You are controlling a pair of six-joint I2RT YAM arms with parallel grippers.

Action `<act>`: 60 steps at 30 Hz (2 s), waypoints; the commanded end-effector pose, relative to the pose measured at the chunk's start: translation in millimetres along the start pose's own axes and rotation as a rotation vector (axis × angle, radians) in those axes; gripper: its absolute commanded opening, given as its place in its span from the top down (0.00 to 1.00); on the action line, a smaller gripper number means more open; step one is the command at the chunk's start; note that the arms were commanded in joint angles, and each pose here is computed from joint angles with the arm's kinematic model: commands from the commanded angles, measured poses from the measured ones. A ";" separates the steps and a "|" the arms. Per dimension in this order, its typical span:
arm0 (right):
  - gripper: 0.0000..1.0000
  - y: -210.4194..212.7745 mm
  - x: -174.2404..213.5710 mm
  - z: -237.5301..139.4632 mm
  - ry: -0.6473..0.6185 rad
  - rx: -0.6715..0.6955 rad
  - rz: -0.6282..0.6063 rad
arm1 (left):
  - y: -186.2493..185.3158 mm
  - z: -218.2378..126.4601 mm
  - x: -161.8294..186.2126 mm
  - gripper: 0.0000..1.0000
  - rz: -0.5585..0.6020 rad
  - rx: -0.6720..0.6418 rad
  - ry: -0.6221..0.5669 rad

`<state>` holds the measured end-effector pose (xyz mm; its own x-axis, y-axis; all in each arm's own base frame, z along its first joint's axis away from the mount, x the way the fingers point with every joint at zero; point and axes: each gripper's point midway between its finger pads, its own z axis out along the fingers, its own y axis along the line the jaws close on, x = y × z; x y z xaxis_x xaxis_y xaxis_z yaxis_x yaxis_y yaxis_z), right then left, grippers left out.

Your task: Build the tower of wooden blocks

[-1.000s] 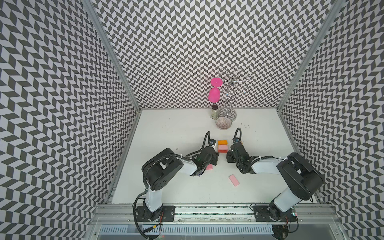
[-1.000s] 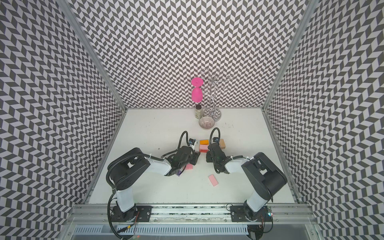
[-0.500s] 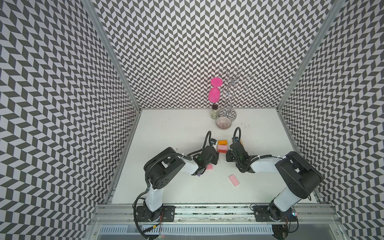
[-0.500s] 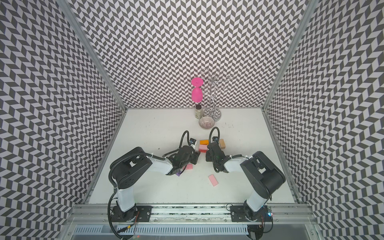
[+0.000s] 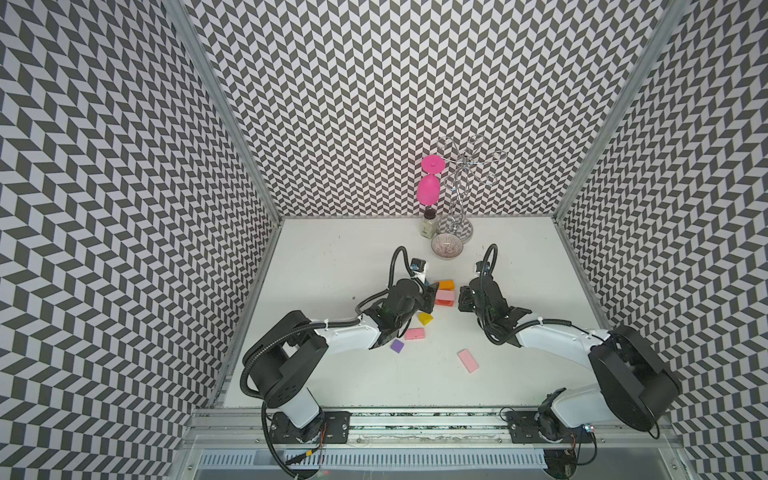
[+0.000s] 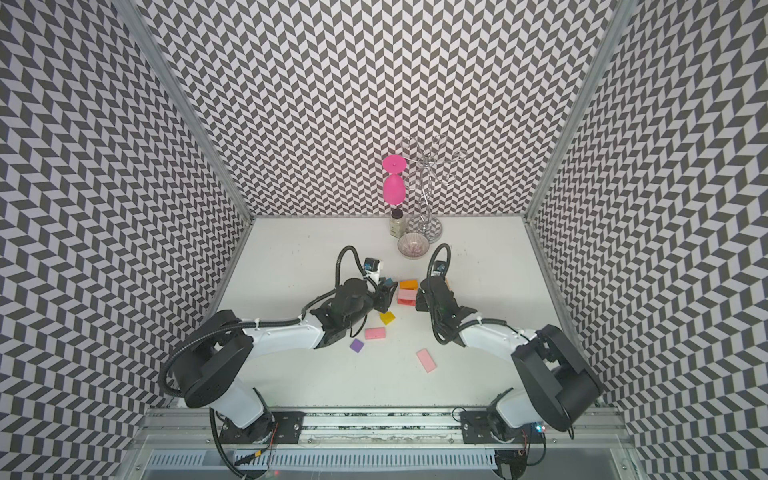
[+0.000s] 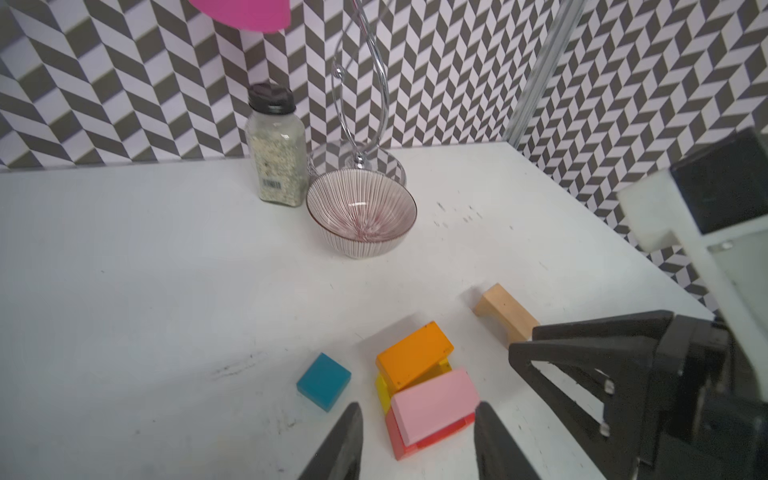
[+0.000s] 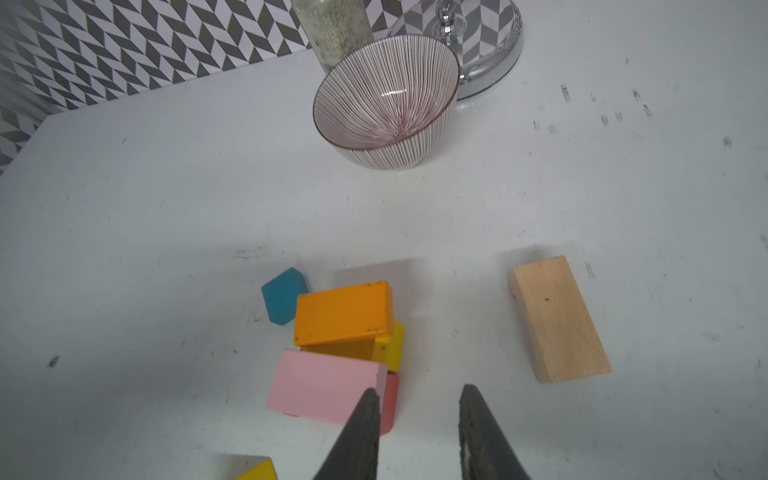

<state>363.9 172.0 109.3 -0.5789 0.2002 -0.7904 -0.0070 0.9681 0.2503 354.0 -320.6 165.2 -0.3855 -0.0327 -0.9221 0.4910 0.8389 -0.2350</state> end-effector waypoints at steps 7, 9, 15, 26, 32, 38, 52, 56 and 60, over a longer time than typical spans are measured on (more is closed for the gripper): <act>0.73 37.3 -63.8 55.8 0.028 -0.005 -0.023 | 37.9 29.8 -36.0 0.54 -0.029 -0.105 0.024; 0.73 42.2 -62.9 66.8 0.052 -0.002 -0.040 | 37.5 36.8 -31.5 0.55 -0.027 -0.097 0.042; 0.73 44.1 -45.4 89.8 0.110 0.005 -0.058 | 37.7 51.2 -14.7 0.55 -0.031 -0.066 0.081; 0.74 34.4 -28.8 101.1 0.144 -0.005 -0.032 | 24.3 64.9 7.0 0.55 -0.133 0.112 0.137; 0.73 31.2 -20.6 93.9 0.139 -0.033 0.008 | 22.6 70.7 17.7 0.55 -0.177 0.125 0.169; 0.73 29.7 -13.9 88.7 0.141 -0.052 0.026 | 23.7 75.2 25.7 0.55 -0.186 0.117 0.191; 0.67 24.6 -30.4 71.8 0.085 -0.036 0.041 | 23.8 79.1 32.8 0.55 -0.179 0.108 0.205; 0.64 16.5 -37.6 71.2 0.068 -0.015 0.046 | 24.9 77.4 29.1 0.55 -0.173 0.098 0.199; 0.63 9.4 -36.1 81.6 0.095 -0.009 0.004 | 29.0 69.7 23.0 0.56 -0.162 0.074 0.179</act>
<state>438.9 191.6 84.7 -0.6819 0.1990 -0.7038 -0.0002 0.9622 0.2723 411.7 -336.7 95.4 -0.6320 -0.0468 -0.7736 0.4577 0.7830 -0.4213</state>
